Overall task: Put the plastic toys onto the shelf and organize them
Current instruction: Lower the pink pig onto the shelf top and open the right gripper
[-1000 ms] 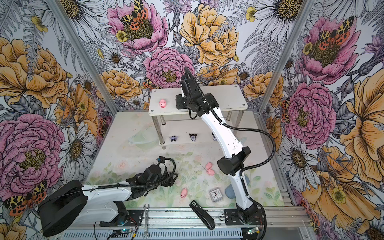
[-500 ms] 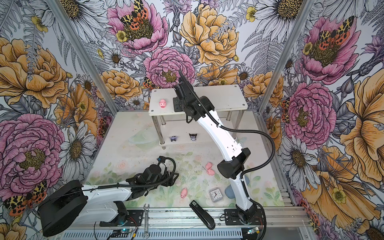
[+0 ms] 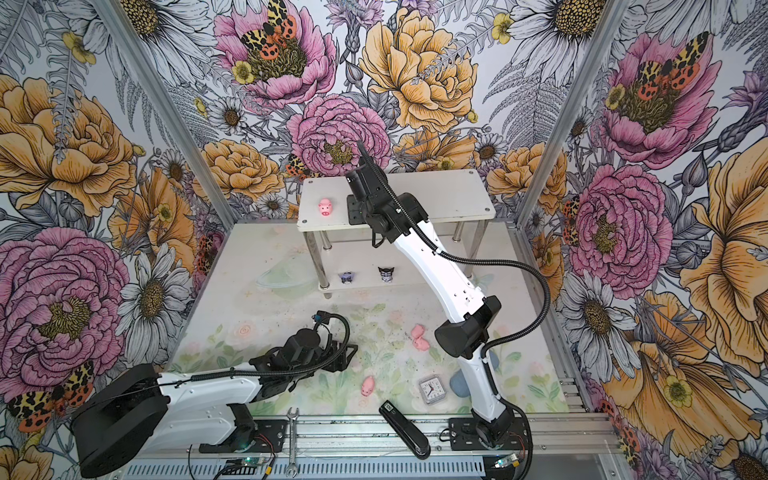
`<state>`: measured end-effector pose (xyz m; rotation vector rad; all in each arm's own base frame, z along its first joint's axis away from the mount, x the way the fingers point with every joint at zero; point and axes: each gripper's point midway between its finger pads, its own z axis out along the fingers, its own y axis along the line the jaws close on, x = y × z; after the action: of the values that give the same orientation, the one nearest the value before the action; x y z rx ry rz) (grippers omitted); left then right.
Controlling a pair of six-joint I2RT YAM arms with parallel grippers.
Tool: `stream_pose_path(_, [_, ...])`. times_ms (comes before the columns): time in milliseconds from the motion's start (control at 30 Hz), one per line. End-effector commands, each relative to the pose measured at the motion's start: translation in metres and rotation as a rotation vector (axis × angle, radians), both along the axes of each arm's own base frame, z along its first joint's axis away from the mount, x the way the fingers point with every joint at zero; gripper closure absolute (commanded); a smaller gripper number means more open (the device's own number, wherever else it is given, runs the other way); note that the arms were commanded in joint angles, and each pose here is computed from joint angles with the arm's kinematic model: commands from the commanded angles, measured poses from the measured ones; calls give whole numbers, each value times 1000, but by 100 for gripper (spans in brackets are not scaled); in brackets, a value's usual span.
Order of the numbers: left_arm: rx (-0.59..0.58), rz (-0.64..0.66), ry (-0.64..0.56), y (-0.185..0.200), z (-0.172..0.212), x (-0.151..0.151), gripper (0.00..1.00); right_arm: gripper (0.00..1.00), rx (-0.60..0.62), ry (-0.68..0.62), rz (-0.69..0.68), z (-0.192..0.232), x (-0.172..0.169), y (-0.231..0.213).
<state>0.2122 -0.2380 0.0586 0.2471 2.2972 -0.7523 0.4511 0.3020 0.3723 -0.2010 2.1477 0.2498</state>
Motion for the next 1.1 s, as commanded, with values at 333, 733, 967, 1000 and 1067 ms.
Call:
stream_pose_path(333, [-15, -7, -14, -1, 4, 1, 18, 70, -10, -21, -60, -1, 9, -7])
stream_pose_path(733, [-17, -24, 0, -6, 0, 1, 17, 63, -12, -37, -121, -4, 14, -10])
stream_pose_path(967, [-18, -22, -2, -6, 0, 1, 17, 50, 11, -14, -72, -9, 11, 3])
stream_pose_path(1000, [-18, -21, -2, -6, 0, 2, 17, 49, 19, -12, -67, -9, 11, 5])
stream_pose_path(1067, [-18, -22, -1, -6, 0, 1, 17, 48, 31, -9, -51, -8, 9, 9])
